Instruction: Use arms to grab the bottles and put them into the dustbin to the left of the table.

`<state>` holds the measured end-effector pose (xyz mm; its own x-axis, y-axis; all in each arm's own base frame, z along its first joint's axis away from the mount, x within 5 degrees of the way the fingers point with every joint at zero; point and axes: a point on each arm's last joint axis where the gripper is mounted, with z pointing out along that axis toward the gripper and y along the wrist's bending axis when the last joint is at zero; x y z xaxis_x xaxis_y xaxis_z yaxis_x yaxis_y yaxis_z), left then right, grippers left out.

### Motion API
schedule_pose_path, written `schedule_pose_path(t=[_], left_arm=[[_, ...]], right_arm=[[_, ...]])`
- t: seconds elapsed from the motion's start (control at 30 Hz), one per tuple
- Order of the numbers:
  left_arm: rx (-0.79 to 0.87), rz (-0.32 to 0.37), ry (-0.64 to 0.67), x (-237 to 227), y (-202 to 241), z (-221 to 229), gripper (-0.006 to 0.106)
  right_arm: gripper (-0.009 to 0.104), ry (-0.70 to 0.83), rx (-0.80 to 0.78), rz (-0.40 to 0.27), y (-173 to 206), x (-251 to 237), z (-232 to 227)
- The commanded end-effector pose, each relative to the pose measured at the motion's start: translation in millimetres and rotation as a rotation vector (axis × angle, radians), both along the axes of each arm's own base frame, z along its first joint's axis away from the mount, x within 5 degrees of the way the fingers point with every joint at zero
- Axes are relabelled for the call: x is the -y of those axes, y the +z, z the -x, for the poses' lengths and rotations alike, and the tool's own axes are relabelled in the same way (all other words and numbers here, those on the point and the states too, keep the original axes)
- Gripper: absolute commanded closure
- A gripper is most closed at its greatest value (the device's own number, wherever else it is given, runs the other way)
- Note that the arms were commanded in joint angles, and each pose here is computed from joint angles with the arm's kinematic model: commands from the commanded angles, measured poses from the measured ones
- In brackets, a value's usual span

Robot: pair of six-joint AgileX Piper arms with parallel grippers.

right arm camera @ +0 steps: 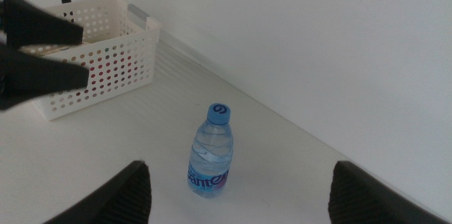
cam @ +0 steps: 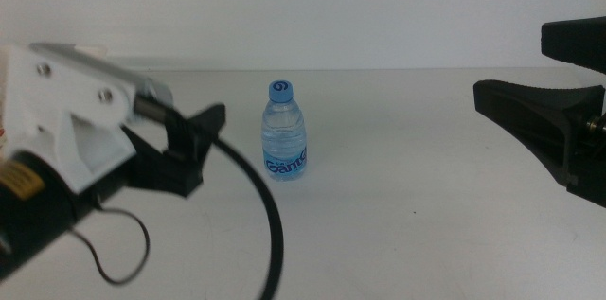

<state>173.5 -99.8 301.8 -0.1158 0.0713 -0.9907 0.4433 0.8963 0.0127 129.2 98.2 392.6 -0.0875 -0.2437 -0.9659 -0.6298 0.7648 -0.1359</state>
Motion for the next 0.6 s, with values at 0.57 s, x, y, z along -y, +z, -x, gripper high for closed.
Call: schedule_pose_path(t=[0.57], left_arm=[[0.084, 0.006, -0.044, 10, -69, -4, 0.01]], right_arm=[[0.03, 0.001, 0.088, -0.049, 15, 0, 0]])
